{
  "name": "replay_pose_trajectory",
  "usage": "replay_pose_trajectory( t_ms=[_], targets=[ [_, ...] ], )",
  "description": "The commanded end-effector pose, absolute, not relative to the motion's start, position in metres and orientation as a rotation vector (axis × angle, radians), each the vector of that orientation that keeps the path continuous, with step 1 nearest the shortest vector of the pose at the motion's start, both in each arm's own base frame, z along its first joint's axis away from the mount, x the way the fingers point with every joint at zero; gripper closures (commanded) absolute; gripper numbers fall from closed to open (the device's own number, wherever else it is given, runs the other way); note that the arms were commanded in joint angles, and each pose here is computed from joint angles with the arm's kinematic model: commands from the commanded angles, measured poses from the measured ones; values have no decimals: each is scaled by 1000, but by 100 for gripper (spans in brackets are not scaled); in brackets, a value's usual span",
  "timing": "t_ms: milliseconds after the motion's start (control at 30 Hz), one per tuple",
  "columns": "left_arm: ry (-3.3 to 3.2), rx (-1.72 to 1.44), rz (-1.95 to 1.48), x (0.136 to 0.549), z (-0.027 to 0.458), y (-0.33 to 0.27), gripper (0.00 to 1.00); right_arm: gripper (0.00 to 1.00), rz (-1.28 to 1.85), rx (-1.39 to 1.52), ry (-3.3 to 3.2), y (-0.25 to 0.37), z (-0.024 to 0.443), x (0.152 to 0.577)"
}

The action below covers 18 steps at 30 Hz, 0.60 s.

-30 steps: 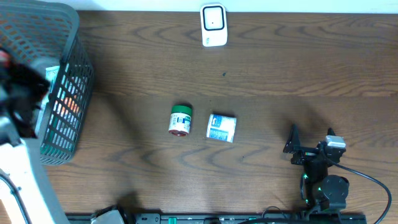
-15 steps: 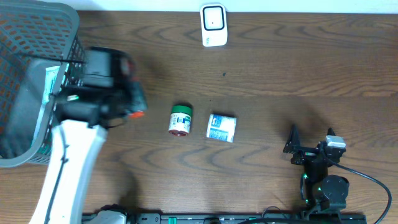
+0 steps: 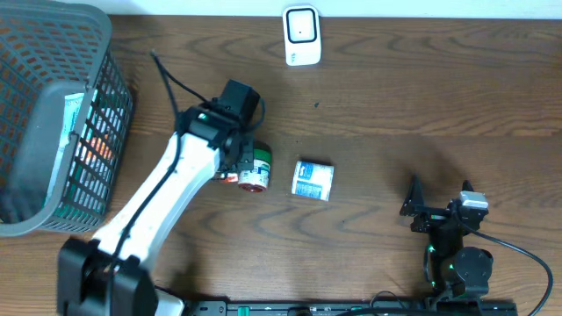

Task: Scan the item barcode
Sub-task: 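Carry the red packet to the table beside the green-lidded jar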

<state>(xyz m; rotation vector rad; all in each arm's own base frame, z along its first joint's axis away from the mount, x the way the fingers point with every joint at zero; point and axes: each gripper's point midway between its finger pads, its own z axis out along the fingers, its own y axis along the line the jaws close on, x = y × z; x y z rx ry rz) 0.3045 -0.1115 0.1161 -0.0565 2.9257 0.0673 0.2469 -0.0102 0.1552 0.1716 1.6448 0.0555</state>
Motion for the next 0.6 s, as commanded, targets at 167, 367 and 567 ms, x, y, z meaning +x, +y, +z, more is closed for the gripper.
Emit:
replay_pose_trajectory(
  t_ms=[167,367,567],
  targets=[
    [3001,-82,339,312,65,-92,92,1,45,158,1650,-10,154,247],
    [3027,-88,364,318,44,-90,93,1,45,158,1650,-10,154,247],
    [3010,-148,351,326,43,-80,93,1,45,158,1650,-10,154,247]
  ],
)
